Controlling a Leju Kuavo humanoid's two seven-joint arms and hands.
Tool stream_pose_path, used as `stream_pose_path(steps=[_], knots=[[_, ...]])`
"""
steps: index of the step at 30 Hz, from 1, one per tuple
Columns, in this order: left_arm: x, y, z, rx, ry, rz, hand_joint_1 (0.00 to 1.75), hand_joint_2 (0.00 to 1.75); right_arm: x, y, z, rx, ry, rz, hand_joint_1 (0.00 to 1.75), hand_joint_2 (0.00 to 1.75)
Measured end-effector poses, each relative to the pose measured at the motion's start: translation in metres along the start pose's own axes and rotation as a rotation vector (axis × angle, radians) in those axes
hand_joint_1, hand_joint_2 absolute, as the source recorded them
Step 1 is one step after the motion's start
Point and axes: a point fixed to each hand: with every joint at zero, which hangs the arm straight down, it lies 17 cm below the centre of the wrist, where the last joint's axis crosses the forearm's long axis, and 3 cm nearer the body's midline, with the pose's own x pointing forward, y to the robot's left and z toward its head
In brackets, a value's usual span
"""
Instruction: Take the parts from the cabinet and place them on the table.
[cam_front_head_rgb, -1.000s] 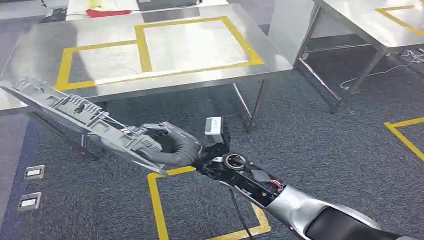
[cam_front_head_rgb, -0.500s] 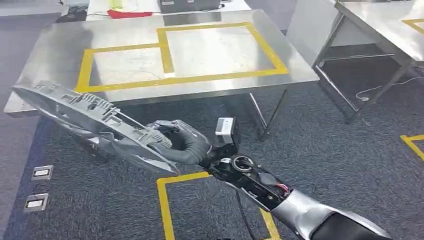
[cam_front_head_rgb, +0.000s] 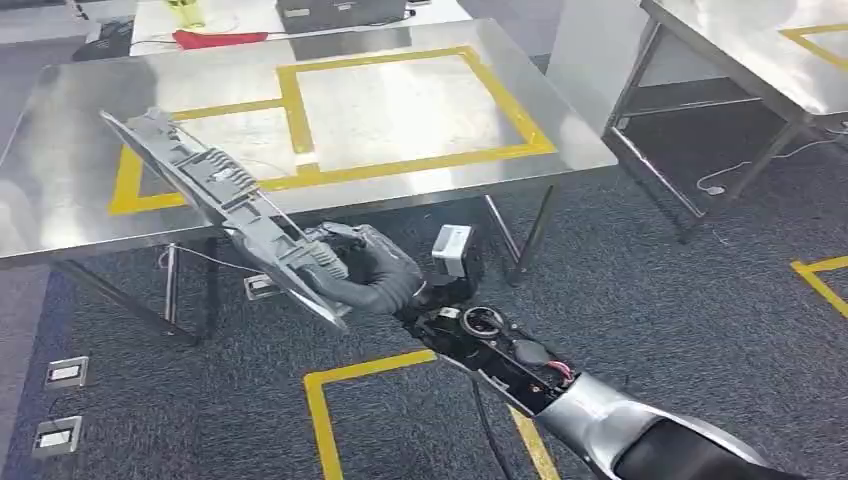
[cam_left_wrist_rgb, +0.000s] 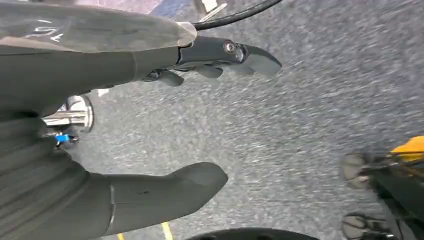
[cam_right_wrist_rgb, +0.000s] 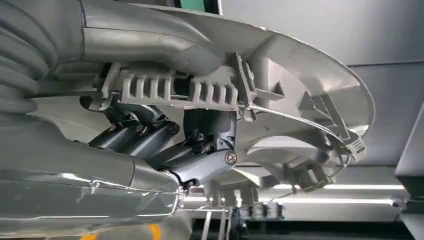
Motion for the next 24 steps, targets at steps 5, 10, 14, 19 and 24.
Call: stream_pose_path(steps=[5,10,14,19,24], knots=[[0.003,0.000,0.000,0.000,-0.005,0.001,0.00,1.75,0.003,-0.008,-0.003,-0.033,-0.015,0.076,1.75,1.75],[0.003,-0.001,0.000,0.000,-0.004,-0.004,0.00,1.75,0.007,-0.021,-0.004,-0.078,-0.025,0.149,1.75,1.75],[0.001,-0.001,0.000,-0.001,-0.002,-0.005,0.00,1.75,0.011,-0.033,-0.004,-0.109,-0.035,0.232,1.75,1.75],[0.004,-0.003,0.000,-0.004,-0.007,-0.007,0.00,1.75,0.024,-0.044,-0.014,-0.130,-0.076,0.364,1.75,1.75],[0.007,0.001,0.000,0.003,-0.012,-0.008,0.00,1.75,0.041,-0.057,-0.029,-0.166,-0.123,0.481,1.75,1.75]])
